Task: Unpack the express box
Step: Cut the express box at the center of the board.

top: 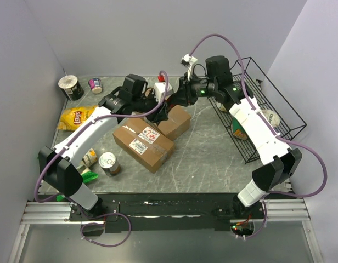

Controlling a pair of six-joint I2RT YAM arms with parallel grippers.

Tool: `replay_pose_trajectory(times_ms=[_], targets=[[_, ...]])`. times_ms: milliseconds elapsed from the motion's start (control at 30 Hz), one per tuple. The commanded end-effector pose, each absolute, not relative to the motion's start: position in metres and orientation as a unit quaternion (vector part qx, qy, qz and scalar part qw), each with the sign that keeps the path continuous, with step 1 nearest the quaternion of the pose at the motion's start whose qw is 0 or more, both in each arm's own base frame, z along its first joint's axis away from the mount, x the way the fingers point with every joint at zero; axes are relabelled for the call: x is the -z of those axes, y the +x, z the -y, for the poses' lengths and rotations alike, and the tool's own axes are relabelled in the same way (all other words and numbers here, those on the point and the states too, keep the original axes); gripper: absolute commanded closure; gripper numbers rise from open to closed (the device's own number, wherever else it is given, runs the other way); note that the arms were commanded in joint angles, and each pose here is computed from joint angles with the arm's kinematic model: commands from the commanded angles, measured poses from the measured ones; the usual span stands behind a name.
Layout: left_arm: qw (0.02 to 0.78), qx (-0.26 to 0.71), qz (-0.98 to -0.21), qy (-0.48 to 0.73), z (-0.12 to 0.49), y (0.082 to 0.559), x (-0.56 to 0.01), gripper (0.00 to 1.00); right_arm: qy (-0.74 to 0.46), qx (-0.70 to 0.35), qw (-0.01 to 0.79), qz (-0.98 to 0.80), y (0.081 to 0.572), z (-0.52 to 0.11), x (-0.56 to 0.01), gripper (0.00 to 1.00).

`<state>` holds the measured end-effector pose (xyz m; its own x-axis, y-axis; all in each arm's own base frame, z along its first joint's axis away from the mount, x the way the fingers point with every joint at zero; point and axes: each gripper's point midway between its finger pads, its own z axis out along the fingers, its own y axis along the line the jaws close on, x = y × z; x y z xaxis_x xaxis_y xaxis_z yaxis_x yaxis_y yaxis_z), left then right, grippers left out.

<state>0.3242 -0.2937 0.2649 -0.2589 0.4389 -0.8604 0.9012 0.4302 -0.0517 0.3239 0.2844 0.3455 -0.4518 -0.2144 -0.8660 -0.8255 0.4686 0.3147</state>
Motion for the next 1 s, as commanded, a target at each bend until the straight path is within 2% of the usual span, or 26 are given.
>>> replay_pose_trajectory(times_ms=[0, 133, 267, 433, 633, 800, 900, 933, 967], targets=[[0.441, 0.365, -0.69, 0.443, 0.295, 0.319, -0.312, 0.61, -0.437, -0.414, 0.417, -0.682, 0.301, -0.281, -0.37, 1.0], [0.426, 0.436, -0.662, 0.435, 0.28, 0.315, -0.311, 0.55, -0.486, -0.439, 0.42, -0.628, 0.283, -0.274, -0.381, 1.0], [0.413, 0.482, -0.624, 0.456, 0.281, 0.302, -0.314, 0.54, -0.494, -0.451, 0.43, -0.607, 0.272, -0.274, -0.385, 1.0], [0.4, 0.505, -0.594, 0.483, 0.286, 0.298, -0.315, 0.58, -0.492, -0.45, 0.434, -0.605, 0.274, -0.275, -0.386, 1.0], [0.386, 0.526, -0.577, 0.491, 0.289, 0.294, -0.314, 0.57, -0.48, -0.433, 0.455, -0.612, 0.288, -0.276, -0.392, 1.0], [0.379, 0.535, -0.574, 0.491, 0.29, 0.293, -0.313, 0.66, -0.474, -0.435, 0.467, -0.607, 0.295, -0.279, -0.403, 1.0], [0.379, 0.537, -0.568, 0.496, 0.291, 0.293, -0.314, 0.87, -0.472, -0.432, 0.469, -0.608, 0.298, -0.279, -0.404, 1.0], [0.381, 0.536, -0.565, 0.498, 0.291, 0.293, -0.315, 0.98, -0.469, -0.433, 0.469, -0.61, 0.299, -0.28, -0.404, 1.0], [0.382, 0.534, -0.566, 0.498, 0.291, 0.294, -0.314, 0.99, -0.466, -0.433, 0.468, -0.613, 0.3, -0.28, -0.403, 1.0]])
